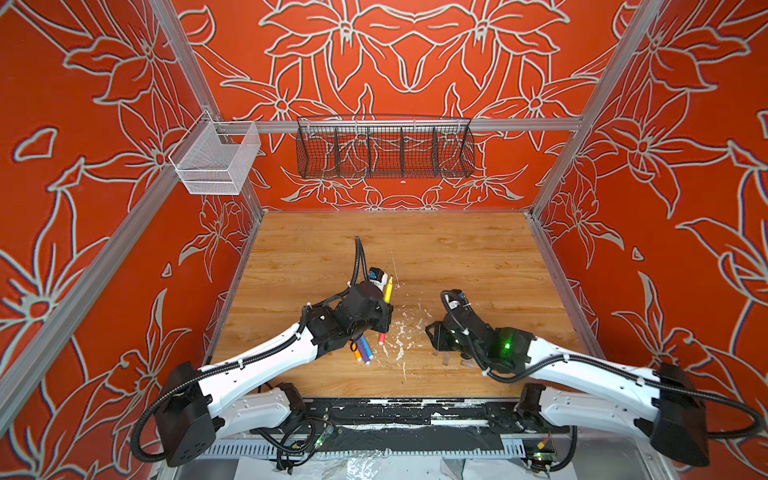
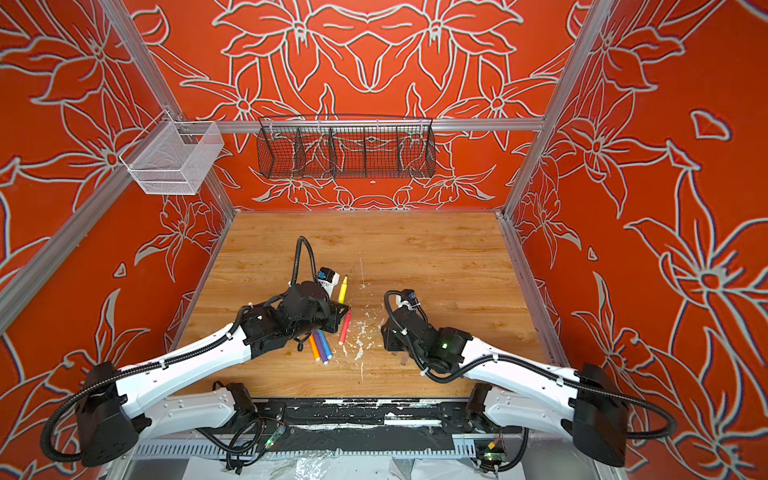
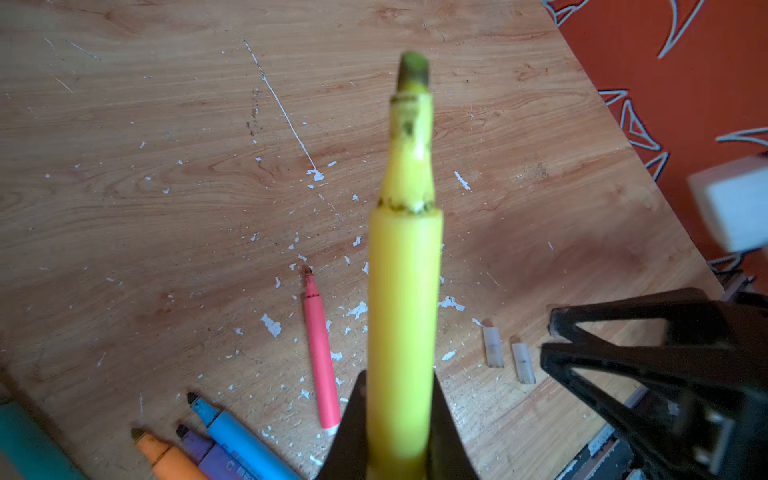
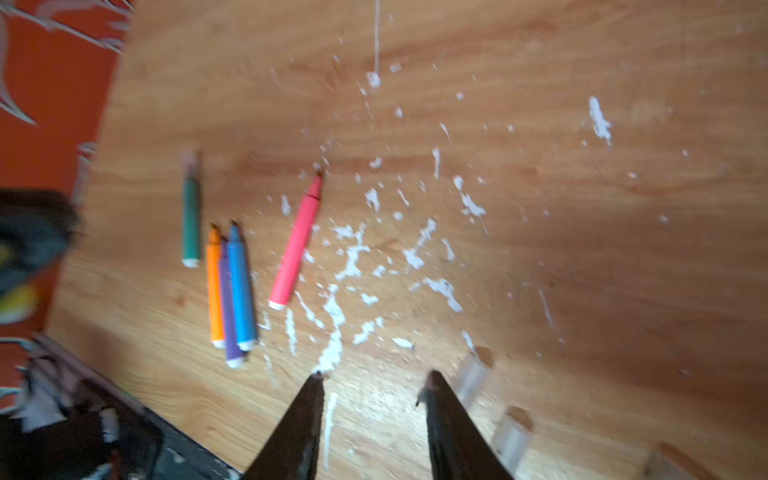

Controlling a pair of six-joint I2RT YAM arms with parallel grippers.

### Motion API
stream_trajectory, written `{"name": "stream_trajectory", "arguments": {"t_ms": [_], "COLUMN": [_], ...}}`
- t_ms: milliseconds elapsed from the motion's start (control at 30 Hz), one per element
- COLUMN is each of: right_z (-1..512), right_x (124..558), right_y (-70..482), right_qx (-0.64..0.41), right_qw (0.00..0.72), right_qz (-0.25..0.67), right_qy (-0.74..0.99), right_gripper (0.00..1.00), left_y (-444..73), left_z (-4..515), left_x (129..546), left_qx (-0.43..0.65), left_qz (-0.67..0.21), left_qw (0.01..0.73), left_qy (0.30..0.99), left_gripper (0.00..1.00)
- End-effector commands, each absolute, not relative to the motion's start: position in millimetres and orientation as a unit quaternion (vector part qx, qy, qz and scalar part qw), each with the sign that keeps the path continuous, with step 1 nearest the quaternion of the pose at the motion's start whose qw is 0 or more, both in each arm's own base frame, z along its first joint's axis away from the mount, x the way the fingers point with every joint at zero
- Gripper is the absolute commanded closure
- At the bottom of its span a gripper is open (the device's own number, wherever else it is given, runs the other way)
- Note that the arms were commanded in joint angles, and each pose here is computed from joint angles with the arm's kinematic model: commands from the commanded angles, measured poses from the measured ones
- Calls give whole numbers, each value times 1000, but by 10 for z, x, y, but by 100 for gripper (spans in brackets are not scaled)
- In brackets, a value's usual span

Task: Insert the pens into the pen caps
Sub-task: 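Lower the right gripper onto a translucent cap on the table and grasp it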

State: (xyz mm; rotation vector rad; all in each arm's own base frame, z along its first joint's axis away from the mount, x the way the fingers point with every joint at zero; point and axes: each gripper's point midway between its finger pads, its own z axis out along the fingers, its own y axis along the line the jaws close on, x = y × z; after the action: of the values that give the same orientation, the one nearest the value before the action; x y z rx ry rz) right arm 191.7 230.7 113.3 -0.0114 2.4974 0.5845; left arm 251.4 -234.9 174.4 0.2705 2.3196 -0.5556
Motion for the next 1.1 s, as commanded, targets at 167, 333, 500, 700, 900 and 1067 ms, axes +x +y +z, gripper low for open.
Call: {"name": "stream_trajectory", "arguments": {"t_ms": [167,333,500,700,900,1067], "right_z": [742,631,524,380,312,293], "right_x": [1618,1606,1628,1685,1766,1801], "right_y": [2243,2217,2157,2197,2222,2237], "right_qx": [-74,-83,-86,-89,-86,-88], "right_qw": [192,183,184,177,176,178], "right_qz": [110,77,53,35,28,23], "right_qy": [972,977,978,980,980,980], "right_gripper": [59,59,58,59,59,59], "left_y": [-2245,-2235,-2230,-2232,-2212,-2202], "left_z": [1732,1703,1677,1670,1671,1679], "left_x": [2472,2465,2452,2434,2414,2408], "left_qx": [86,86,87,85,84,85], "left_qz": [-216,-212,-211,-216,-216,-216], "left_qw": [367,363,360,357,357,359], "left_qy": [901,903,905,905,905,904], "left_gripper": [100,100,100,100,100,100]}}
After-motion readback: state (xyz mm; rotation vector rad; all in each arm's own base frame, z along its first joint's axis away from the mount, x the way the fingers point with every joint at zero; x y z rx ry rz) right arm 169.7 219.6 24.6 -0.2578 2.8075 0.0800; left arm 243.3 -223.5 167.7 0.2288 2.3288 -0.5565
